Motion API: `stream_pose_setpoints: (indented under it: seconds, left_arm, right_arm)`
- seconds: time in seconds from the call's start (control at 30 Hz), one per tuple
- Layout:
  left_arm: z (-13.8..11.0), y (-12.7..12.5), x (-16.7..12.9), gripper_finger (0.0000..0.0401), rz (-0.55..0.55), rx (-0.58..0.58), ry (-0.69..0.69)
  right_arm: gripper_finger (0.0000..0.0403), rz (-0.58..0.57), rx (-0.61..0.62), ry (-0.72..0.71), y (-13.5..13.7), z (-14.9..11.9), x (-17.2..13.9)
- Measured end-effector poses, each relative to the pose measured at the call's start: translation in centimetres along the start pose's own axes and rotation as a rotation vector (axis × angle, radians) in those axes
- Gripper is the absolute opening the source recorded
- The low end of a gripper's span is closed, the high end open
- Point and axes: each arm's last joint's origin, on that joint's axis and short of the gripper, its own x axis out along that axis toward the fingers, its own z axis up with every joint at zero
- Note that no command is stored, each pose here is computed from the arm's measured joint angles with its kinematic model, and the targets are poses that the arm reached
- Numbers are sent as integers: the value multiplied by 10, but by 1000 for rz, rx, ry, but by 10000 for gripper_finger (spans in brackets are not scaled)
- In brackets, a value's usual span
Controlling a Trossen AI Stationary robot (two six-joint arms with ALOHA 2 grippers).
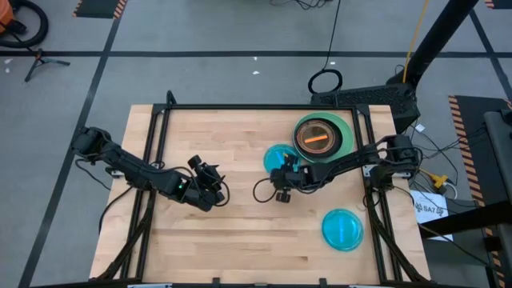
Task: Stack plastic plates
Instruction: Stack the transparent blue plate on the transparent orange plate
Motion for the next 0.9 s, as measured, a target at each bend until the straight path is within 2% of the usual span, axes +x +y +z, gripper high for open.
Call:
stream_pose_setpoints:
  seconds: [0.47,0.8,0.9]
  left_arm:
    - [0,0,0,214,0,1,0]
    - [0,0,0,214,0,0,0]
    - [0,0,0,214,0,0,0]
  right_arm:
    - [105,-12,1,48,6,-8,18]
    - [16,1,10,25,7,-6,18]
    - [4,6,13,9,9,-5,18]
